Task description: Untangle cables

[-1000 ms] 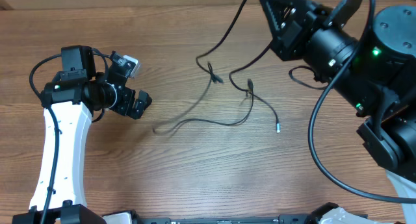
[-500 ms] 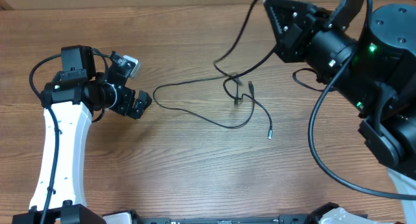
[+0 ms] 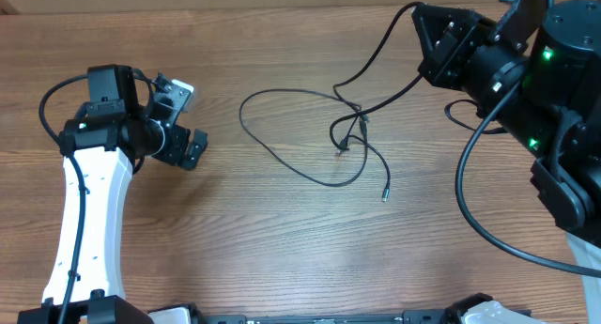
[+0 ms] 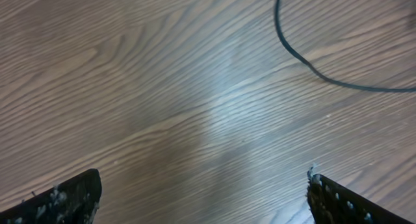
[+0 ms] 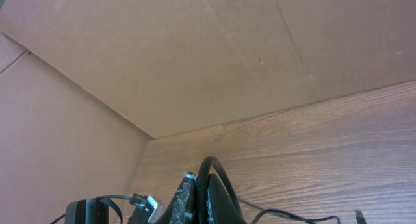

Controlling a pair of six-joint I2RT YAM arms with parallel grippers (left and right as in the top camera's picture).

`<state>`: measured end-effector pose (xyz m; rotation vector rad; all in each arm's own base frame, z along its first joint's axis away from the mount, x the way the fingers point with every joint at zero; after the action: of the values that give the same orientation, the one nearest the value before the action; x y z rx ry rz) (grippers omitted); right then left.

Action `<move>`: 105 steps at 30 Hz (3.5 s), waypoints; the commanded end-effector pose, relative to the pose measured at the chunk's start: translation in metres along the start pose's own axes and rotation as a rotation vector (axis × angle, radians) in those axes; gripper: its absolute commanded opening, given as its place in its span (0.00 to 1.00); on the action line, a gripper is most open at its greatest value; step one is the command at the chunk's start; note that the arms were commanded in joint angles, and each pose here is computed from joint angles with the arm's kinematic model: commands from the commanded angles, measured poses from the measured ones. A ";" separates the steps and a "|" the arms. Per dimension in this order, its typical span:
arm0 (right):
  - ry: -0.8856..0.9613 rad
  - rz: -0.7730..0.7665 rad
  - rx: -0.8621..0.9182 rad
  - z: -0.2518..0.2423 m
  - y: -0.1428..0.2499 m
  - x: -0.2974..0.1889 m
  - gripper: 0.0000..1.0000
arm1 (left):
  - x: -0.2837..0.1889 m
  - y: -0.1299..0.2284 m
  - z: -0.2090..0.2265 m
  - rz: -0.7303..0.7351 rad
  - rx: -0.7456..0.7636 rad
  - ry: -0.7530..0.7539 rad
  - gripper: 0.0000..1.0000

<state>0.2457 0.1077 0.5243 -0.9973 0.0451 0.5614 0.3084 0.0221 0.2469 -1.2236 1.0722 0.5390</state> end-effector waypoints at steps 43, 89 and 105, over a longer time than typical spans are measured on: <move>-0.057 0.034 -0.011 0.006 0.000 -0.006 0.04 | 0.110 -0.100 -0.080 -0.512 0.633 0.374 0.90; 0.735 -0.752 0.016 -0.147 -0.133 -0.054 0.04 | 0.136 -0.037 -0.053 0.021 0.030 0.298 0.04; 0.741 -1.251 -0.175 -0.190 -0.211 -0.082 0.04 | 0.135 -0.021 -0.071 0.144 0.028 0.338 0.04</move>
<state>0.3322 -0.1677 0.5852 -1.0894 0.0848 -0.8885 0.3595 -0.0738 0.1430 -1.2389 1.4379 0.4331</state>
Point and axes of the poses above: each gripper's point midway between its finger pads, its own x axis out along the fingers, its own z axis along the line the jaws close on, y = z × x, the point moved 9 cm from there along -x, back along the fingers, and after that the axes turned 3 degrees about -x, right-handed, at the moved point
